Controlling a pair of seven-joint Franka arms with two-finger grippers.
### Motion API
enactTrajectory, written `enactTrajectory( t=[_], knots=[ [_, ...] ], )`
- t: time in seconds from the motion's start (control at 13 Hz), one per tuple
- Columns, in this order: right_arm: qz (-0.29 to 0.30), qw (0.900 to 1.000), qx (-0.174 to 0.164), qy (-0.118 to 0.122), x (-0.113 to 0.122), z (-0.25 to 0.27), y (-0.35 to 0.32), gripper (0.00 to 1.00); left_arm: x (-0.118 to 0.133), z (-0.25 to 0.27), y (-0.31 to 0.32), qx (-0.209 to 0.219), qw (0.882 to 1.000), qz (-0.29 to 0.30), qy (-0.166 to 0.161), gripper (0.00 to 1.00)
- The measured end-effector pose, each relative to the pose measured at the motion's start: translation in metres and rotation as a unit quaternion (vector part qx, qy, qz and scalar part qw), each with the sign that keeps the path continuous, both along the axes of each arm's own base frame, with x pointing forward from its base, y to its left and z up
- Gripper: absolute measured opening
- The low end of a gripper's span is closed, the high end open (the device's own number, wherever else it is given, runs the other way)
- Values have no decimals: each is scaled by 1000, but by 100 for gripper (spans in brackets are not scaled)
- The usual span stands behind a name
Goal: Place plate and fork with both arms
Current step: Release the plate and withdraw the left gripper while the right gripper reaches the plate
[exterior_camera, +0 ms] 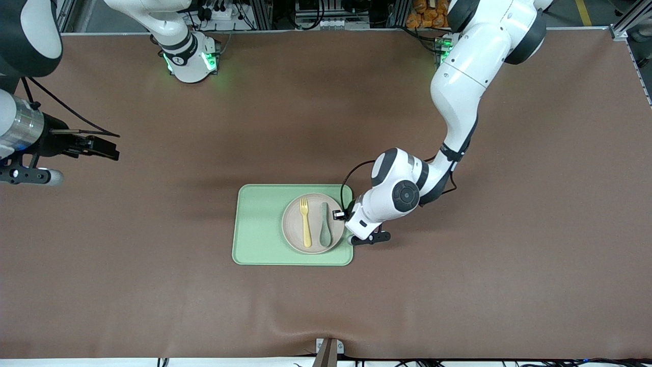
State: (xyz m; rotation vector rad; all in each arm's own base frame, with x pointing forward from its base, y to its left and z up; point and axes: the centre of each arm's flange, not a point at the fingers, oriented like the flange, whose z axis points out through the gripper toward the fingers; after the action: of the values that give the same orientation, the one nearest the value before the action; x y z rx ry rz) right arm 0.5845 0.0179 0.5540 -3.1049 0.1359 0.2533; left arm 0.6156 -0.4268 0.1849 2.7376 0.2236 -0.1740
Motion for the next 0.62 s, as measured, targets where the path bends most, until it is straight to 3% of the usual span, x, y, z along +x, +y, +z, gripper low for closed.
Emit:
enactTrajectory(
  t=[0.15, 0.46, 0.62],
  knots=[
    [0, 1000, 0, 5, 4, -9, 0, 100, 1, 1, 0, -1, 1000, 0, -1, 26],
    [11, 1000, 2, 14, 19, -36, 13, 100, 16, 35, 0, -16, 999, 8, -30, 72],
    [28, 1000, 3, -1, 33, -49, 33, 100, 29, 75, 14, -21, 999, 17, -38, 94]
  ],
)
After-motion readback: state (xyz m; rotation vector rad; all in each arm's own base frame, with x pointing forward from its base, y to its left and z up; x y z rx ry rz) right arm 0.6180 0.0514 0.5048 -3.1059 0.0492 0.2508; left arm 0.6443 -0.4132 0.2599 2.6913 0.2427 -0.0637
